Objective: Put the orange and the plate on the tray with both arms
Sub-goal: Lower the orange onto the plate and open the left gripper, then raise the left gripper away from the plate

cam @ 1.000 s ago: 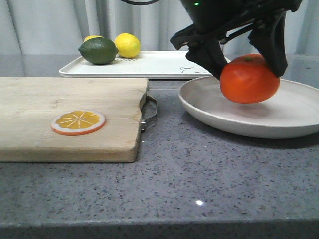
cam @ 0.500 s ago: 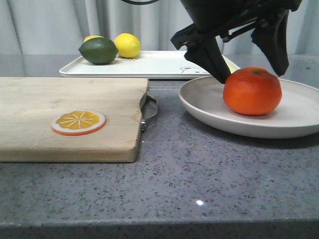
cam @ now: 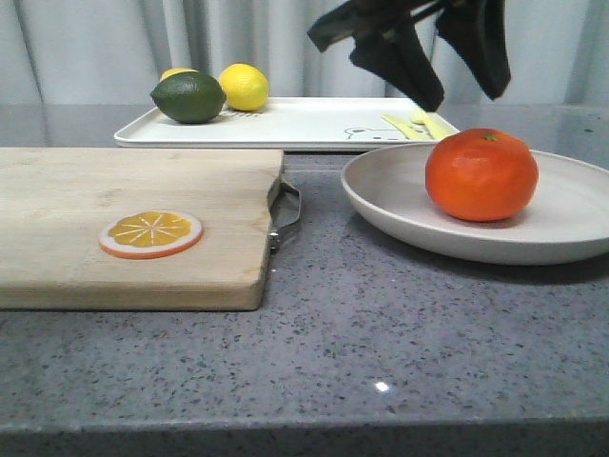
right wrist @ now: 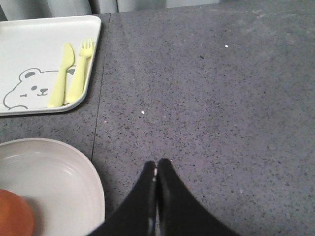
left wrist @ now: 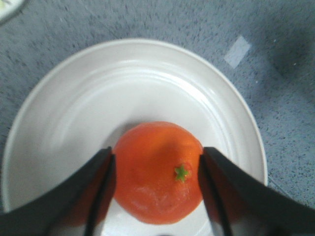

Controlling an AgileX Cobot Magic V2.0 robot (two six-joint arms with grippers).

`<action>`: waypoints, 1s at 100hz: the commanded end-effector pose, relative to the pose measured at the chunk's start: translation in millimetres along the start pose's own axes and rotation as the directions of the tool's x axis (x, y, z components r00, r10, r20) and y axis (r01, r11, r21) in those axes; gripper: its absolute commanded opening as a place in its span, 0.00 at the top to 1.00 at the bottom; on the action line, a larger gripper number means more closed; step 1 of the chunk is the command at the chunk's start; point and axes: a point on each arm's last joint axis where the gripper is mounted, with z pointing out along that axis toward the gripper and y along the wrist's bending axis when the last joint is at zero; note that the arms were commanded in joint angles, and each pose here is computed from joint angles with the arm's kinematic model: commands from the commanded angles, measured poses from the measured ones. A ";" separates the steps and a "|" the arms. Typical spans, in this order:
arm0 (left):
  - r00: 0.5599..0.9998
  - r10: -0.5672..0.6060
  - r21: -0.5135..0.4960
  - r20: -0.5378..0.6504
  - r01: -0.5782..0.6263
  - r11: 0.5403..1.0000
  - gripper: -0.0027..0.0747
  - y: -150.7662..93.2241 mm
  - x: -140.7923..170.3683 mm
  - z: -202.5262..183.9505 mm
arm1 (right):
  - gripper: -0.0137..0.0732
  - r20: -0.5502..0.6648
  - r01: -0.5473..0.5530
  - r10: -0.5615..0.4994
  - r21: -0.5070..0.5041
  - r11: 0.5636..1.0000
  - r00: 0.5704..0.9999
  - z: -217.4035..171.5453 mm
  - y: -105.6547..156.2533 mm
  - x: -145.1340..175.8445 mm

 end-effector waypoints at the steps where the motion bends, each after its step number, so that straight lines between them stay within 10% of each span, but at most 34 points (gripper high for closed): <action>1: 0.986 0.051 0.026 0.157 -0.056 0.998 0.63 -22.4 -17.6 -52.8 | 0.91 0.129 0.012 -0.009 -0.019 1.000 0.992 -4.7 2.8 -20.4; 30: 0.984 0.100 -0.001 0.147 -0.101 0.995 0.99 -31.5 -12.0 -83.4 | 0.91 0.114 0.011 -0.009 -0.016 1.000 0.993 -4.5 2.6 -19.0; 100: 0.947 0.127 -0.131 0.296 -0.092 0.987 0.99 -30.4 106.6 -165.3 | 0.85 -0.213 0.047 -0.039 0.035 0.998 0.976 18.3 6.8 -38.7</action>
